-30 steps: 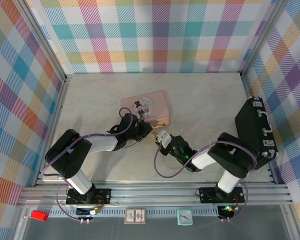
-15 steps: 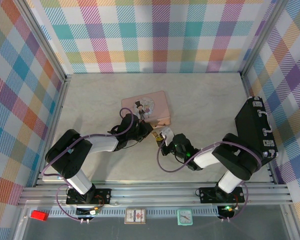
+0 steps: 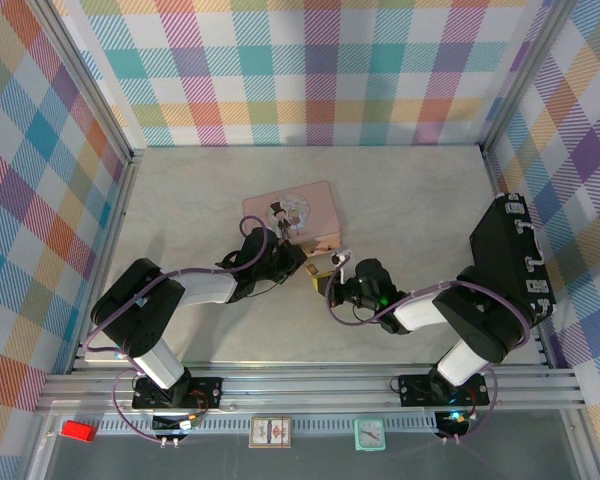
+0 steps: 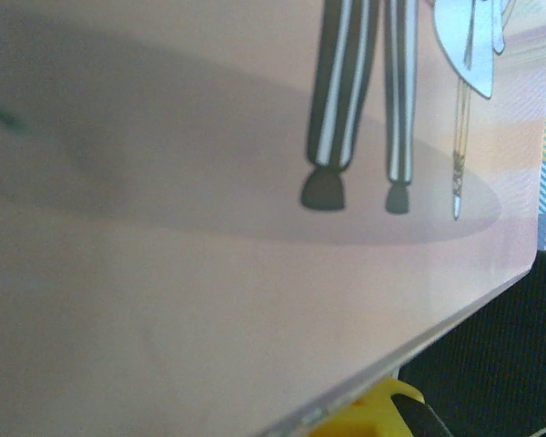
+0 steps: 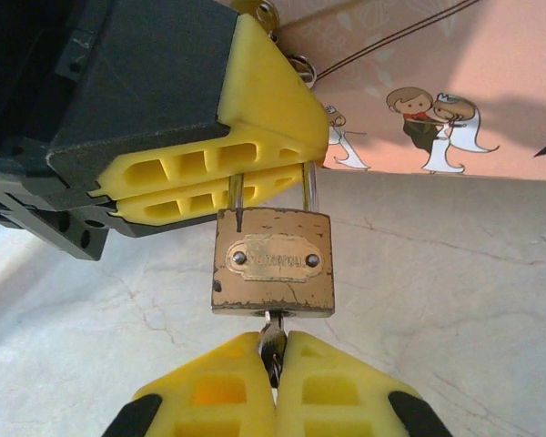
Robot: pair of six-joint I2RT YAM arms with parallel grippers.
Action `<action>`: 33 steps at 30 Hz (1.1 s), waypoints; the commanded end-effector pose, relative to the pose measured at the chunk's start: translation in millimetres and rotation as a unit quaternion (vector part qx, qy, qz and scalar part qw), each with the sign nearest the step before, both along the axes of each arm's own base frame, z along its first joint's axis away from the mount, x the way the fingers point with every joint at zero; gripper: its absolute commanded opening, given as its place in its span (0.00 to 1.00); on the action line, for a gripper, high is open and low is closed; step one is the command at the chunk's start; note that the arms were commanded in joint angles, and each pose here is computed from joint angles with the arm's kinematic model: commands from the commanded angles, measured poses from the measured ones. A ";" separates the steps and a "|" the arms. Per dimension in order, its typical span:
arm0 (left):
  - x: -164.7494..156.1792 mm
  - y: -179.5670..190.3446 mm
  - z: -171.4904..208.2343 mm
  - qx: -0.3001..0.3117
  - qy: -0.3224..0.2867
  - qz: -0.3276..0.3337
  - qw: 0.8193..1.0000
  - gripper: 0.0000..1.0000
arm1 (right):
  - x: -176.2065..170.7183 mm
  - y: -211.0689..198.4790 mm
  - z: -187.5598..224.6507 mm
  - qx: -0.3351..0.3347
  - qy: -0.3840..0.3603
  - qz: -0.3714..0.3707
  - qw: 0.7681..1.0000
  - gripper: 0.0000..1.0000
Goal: Unlock the padlock with the key
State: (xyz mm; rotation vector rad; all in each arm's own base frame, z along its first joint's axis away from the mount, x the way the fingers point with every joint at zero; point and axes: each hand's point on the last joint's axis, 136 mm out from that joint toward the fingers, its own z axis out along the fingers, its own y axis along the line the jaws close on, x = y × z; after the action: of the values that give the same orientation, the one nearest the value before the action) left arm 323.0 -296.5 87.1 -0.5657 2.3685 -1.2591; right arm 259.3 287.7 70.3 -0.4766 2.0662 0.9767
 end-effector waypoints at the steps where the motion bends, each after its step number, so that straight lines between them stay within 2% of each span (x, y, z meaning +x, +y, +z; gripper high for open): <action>1: -6.0 -22.8 25.2 -0.054 -0.009 -0.032 0.998 0.00 | 7.4 3.6 13.1 0.042 0.023 -0.007 0.999 0.00; 4: -6.6 -22.3 21.0 -0.052 -0.006 -0.032 0.998 0.00 | 7.1 2.3 11.6 0.030 0.025 -0.005 0.999 0.00; 7: -5.4 -21.3 17.4 -0.047 -0.002 -0.029 0.998 0.06 | 5.8 2.8 14.0 0.027 0.019 0.002 0.999 0.00; 17: -4.9 -9.1 9.8 -0.011 0.000 -0.014 1.000 0.37 | 7.3 -5.7 9.5 0.008 0.019 -0.016 1.000 0.00; 28: -2.8 20.4 12.1 0.053 -0.017 -0.002 0.998 0.46 | 17.5 -19.1 0.4 -0.013 0.062 -0.054 0.997 0.00; 31: -3.8 31.0 25.1 0.091 -0.043 -0.017 0.995 0.49 | 17.0 -19.4 -6.9 -0.031 0.095 -0.059 0.993 0.00; 33: -5.0 44.3 38.5 0.142 -0.069 -0.023 0.987 0.50 | 17.8 -21.7 -11.6 -0.043 0.115 -0.071 0.990 0.00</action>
State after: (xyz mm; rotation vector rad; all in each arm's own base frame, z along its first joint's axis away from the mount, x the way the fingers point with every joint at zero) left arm 314.5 -268.2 101.1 -0.4603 2.4149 -1.0748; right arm 271.3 275.4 63.9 -0.3539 2.2393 0.9464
